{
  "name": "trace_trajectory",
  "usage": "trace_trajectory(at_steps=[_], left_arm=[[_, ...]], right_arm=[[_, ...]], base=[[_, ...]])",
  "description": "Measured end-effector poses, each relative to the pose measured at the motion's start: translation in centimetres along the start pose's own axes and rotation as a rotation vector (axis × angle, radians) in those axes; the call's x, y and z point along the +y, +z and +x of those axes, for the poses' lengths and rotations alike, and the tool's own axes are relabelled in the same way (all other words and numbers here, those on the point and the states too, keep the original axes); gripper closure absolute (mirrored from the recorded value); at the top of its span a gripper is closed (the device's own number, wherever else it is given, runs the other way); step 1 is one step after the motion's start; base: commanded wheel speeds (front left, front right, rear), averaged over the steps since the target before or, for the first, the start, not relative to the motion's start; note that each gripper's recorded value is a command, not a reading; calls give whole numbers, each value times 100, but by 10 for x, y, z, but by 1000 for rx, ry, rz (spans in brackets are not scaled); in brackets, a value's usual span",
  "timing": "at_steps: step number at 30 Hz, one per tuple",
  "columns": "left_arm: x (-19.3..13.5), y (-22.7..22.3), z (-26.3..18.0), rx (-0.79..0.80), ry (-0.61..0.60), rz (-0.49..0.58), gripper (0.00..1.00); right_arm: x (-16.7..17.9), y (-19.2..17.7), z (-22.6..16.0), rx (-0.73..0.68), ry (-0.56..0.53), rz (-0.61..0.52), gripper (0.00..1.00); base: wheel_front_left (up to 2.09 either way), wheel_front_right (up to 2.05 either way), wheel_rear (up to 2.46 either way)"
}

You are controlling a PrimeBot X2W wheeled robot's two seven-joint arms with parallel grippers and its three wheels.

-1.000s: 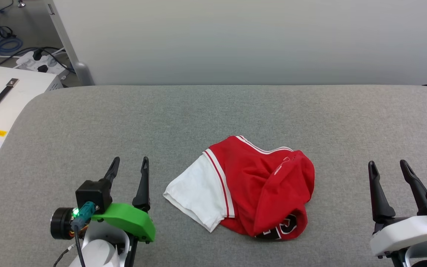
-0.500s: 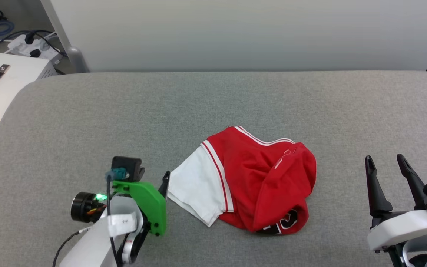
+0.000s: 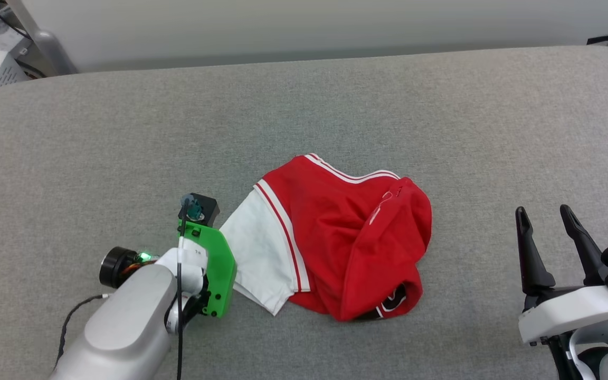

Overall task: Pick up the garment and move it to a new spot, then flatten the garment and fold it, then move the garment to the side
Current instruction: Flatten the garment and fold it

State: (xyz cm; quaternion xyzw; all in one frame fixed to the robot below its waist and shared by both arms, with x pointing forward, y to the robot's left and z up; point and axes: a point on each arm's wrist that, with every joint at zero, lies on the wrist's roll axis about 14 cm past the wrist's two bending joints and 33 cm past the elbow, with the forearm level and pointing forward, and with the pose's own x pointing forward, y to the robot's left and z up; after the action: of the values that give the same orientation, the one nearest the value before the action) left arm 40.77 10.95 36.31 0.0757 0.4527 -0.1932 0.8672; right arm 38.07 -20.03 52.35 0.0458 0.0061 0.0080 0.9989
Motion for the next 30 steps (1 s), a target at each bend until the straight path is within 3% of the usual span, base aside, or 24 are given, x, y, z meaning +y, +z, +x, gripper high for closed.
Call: trace_trajectory(at_steps=[1, 3, 4, 8, 12, 19, 25, 30], left_arm=[[-3, 1, 2, 23, -15, 12, 0], [-5, -1, 6, 67, -38, 41, 95], [-6, -1, 7, 80, -48, 49, 100], [-12, 9, 8, 43, -71, 70, 100], [-1, 30, 0, -106, -9, 18, 100], [59, 45, -47, -311, 193, -121, 100], [101, -18, -76, -289, 338, -342, 100], [99, -83, -81, -195, 376, -484, 100]], right_arm=[[-2, -1, 0, 3, -7, -1, 0], [-6, -5, 0, 13, -17, 2, 0], [-7, -7, 0, 18, -22, 5, 0], [-11, -12, 0, 31, -35, 7, 0], [-10, -11, 0, 27, -29, 8, 0], [-5, -2, -2, 1, -12, 17, 0], [3, 0, -4, -2, 12, 21, 0], [7, 0, -4, 6, 23, 23, 0]], base=[[0, 0, 0], [0, 0, 0], [0, 0, 0], [0, 0, 0], [0, 0, 0], [0, 0, 0], [0, 0, 0], [0, 0, 0]])
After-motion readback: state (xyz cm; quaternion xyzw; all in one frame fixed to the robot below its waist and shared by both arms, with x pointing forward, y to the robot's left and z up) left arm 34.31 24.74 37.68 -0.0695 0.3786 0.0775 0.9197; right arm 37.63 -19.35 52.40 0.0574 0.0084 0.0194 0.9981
